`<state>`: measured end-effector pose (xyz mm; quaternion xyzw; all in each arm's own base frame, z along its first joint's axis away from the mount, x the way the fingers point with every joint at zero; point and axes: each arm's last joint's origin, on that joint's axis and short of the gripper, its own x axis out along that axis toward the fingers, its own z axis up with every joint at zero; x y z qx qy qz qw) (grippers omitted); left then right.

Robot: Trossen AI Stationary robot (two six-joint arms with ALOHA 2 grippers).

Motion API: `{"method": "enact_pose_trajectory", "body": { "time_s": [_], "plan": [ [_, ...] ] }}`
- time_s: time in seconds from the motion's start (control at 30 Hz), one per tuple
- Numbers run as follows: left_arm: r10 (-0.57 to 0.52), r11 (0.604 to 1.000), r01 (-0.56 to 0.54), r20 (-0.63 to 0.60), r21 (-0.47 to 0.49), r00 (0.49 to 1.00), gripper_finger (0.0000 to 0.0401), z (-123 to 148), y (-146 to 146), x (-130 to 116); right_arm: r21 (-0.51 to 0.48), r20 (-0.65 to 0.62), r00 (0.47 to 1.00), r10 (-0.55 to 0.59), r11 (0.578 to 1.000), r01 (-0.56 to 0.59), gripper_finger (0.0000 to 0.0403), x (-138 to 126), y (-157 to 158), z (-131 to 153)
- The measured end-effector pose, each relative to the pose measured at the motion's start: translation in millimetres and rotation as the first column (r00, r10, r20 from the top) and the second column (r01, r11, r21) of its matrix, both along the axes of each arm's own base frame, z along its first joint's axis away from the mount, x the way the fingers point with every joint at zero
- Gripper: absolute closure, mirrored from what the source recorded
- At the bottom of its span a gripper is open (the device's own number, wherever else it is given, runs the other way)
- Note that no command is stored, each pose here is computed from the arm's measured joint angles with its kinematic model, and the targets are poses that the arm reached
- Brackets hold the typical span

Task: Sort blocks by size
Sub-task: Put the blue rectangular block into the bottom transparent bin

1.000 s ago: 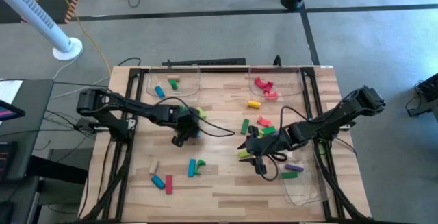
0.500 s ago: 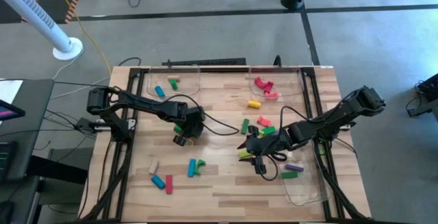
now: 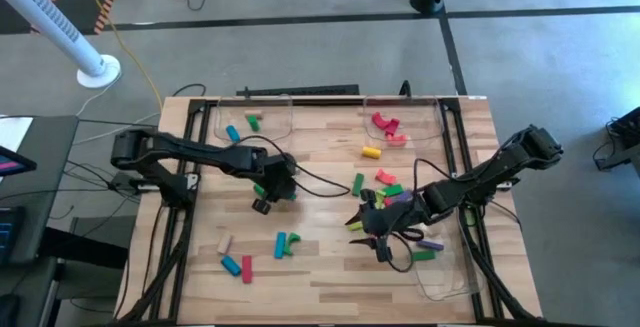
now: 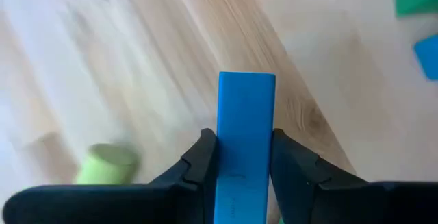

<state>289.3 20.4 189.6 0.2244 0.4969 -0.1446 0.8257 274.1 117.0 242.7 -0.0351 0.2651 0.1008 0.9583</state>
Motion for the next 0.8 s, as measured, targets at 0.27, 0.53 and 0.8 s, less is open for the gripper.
{"method": "enact_pose_trajectory", "body": {
  "time_s": [0.27, 0.53, 0.8],
  "plan": [
    [-0.013, 0.999, 0.028, 0.335, -0.042, 0.942, 0.0305, 75, -25, -29, -0.061, 0.092, 0.991, 0.096, 0.994, -0.090, 0.0154, 2, 15, 22],
    [-0.081, 0.937, 0.277, 0.640, -0.213, 0.764, 0.0305, 120, -56, -51, -0.179, 0.244, 0.955, 0.170, 0.975, -0.128, 0.0154, 6, 19, 37],
    [-0.112, 0.896, 0.346, 0.612, -0.278, 0.783, 0.0305, 108, -71, -38, -0.373, 0.373, 0.898, 0.233, 0.924, -0.084, 0.0154, 17, 23, 41]
  ]
}}
